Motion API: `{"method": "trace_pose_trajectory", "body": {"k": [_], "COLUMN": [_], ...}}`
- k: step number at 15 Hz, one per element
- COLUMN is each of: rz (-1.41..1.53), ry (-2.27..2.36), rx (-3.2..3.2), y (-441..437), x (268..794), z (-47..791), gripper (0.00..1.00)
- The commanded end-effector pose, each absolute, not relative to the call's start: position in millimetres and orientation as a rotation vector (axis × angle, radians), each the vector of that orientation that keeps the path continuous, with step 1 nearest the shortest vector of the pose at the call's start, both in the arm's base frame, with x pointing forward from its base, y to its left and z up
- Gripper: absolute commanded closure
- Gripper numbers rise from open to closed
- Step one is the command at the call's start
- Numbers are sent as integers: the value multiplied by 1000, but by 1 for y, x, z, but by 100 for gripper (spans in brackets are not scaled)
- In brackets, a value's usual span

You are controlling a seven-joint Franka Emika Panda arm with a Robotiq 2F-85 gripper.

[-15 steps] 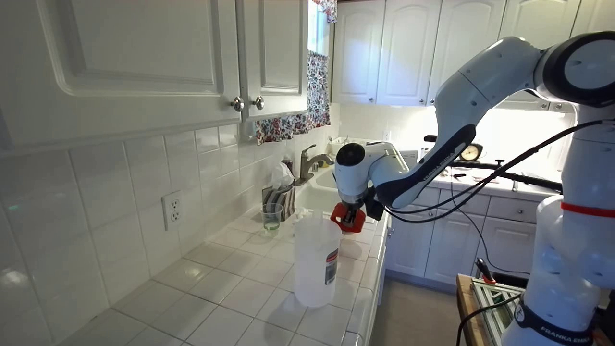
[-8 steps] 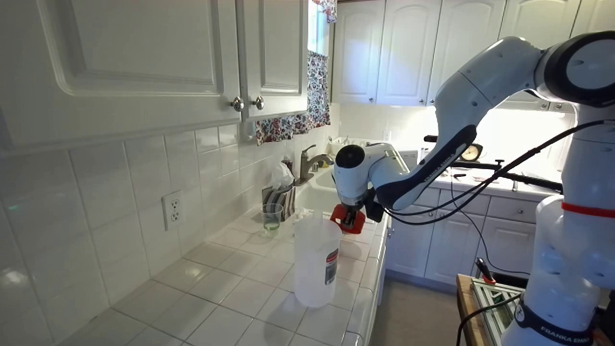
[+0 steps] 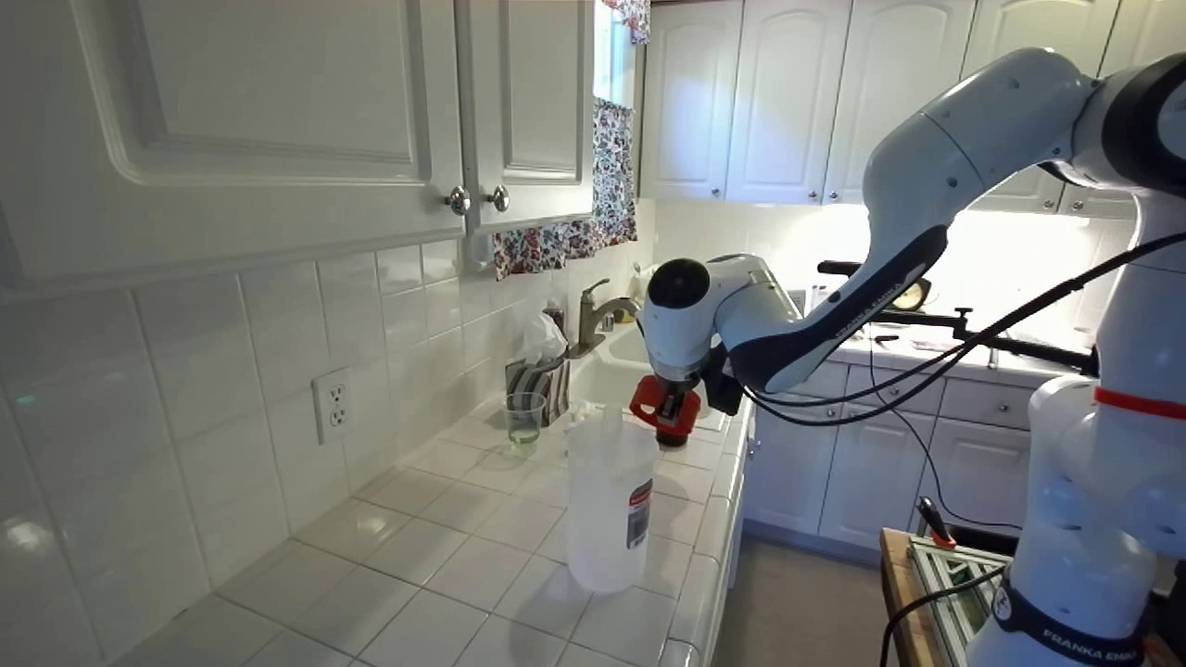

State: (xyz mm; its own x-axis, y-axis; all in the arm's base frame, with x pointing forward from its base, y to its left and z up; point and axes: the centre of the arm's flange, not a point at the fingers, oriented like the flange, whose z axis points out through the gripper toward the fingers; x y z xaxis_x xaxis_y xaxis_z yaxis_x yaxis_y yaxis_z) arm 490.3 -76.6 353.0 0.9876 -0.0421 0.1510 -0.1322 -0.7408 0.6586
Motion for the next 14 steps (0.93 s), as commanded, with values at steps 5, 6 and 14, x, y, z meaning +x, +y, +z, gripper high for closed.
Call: {"method": "trace_pose_trajectory", "body": {"k": [5, 6, 14], "rz": [133, 117, 13], "ry": [-86, -80, -10], "rx": [2388, 2391, 2381], "y": [-78, -78, -82], "x": [469, 468, 460], "z": [330, 323, 271], "gripper": [59, 59, 59]}}
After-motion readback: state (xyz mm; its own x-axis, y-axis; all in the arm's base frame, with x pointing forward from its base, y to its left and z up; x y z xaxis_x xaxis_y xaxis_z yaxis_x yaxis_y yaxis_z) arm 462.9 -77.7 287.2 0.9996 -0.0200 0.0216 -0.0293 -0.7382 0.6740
